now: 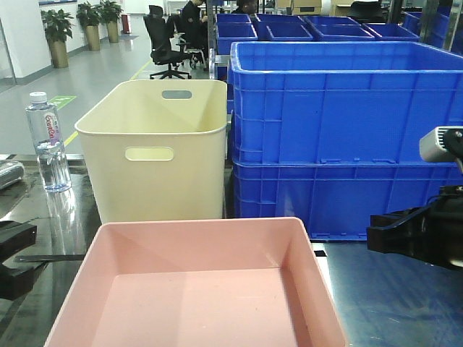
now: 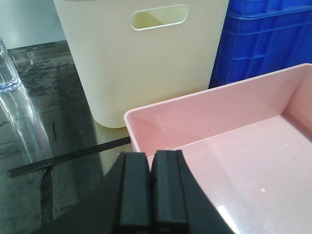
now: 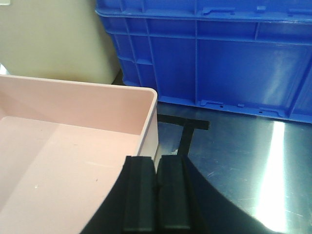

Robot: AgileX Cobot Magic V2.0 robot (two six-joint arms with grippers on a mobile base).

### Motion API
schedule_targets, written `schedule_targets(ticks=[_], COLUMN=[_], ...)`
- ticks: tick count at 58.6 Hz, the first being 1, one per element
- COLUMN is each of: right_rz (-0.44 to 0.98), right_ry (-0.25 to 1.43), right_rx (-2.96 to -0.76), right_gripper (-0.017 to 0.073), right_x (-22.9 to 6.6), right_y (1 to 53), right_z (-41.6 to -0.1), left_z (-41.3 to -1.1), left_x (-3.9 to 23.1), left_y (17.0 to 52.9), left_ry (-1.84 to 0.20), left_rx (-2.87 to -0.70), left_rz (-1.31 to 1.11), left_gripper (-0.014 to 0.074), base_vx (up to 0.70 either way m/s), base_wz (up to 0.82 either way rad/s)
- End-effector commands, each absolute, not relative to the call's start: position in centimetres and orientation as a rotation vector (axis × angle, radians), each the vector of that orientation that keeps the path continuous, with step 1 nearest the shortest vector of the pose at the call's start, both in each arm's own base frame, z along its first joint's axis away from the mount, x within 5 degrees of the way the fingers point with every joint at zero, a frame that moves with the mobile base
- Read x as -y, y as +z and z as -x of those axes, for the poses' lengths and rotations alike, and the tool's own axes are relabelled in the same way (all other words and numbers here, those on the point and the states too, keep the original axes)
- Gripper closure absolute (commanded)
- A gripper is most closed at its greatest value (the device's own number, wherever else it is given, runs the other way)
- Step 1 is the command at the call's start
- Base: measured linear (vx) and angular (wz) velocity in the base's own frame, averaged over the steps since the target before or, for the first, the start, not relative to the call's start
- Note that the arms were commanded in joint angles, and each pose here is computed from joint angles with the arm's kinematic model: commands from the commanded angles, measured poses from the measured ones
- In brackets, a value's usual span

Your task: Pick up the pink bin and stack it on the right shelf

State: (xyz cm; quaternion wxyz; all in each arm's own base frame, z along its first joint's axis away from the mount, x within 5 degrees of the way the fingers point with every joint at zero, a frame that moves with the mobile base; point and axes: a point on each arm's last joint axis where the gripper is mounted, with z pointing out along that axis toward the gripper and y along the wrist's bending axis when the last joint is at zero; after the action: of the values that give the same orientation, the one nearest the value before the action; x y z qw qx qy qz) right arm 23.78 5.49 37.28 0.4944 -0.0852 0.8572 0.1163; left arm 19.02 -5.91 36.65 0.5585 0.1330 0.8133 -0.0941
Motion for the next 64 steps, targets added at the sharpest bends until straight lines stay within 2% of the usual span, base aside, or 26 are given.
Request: schedule_targets(ticks=[1, 6, 16, 26, 39, 48, 64], right_rz=[0.183, 0.183, 0.183, 0.183, 0.183, 0.184, 0.185], right_ry=[0.271, 0.271, 0.271, 0.271, 0.271, 0.273, 0.273], right_rx=[-1.962, -1.962, -1.962, -1.962, -1.962, -1.967, -1.972], right_gripper=[0.0572, 0.0572, 0.0572, 0.0572, 0.0572, 0.0572, 0.0572], right_x=[-5.2, -5.2, -5.2, -5.2, -5.2, -5.2, -5.2], right_y=[39.3, 39.3, 39.3, 39.3, 39.3, 39.3, 39.2], right_z=[-23.6, -23.6, -23.6, -23.6, -23.6, -23.6, -23.6], left_z=[-18.8, -17.8, -12.5, -7.9, -5.5, -5.8, -5.8], left_x=[5.7, 5.2, 2.1, 0.4, -0.1, -0.2, -0.2], left_y=[38.0, 36.8, 33.3, 26.9, 20.1, 19.0, 18.9], left_ry=[-0.223, -0.181, -0.207, -0.111, -0.060, -0.050, -0.049], left_rx=[-1.810, -1.772, -1.588, -1.544, -1.552, -1.639, -1.657], left_rz=[-0.287, -0.297, -0.059, 0.036, 0.088, 0.100, 0.101], left_gripper=[0.0601, 0.0601, 0.0601, 0.0601, 0.0601, 0.0601, 0.0601], base_vx=[0.00, 0.00, 0.00, 0.00, 0.00, 0.00, 0.00], base_wz=[0.00, 0.00, 0.00, 0.00, 0.00, 0.00, 0.00])
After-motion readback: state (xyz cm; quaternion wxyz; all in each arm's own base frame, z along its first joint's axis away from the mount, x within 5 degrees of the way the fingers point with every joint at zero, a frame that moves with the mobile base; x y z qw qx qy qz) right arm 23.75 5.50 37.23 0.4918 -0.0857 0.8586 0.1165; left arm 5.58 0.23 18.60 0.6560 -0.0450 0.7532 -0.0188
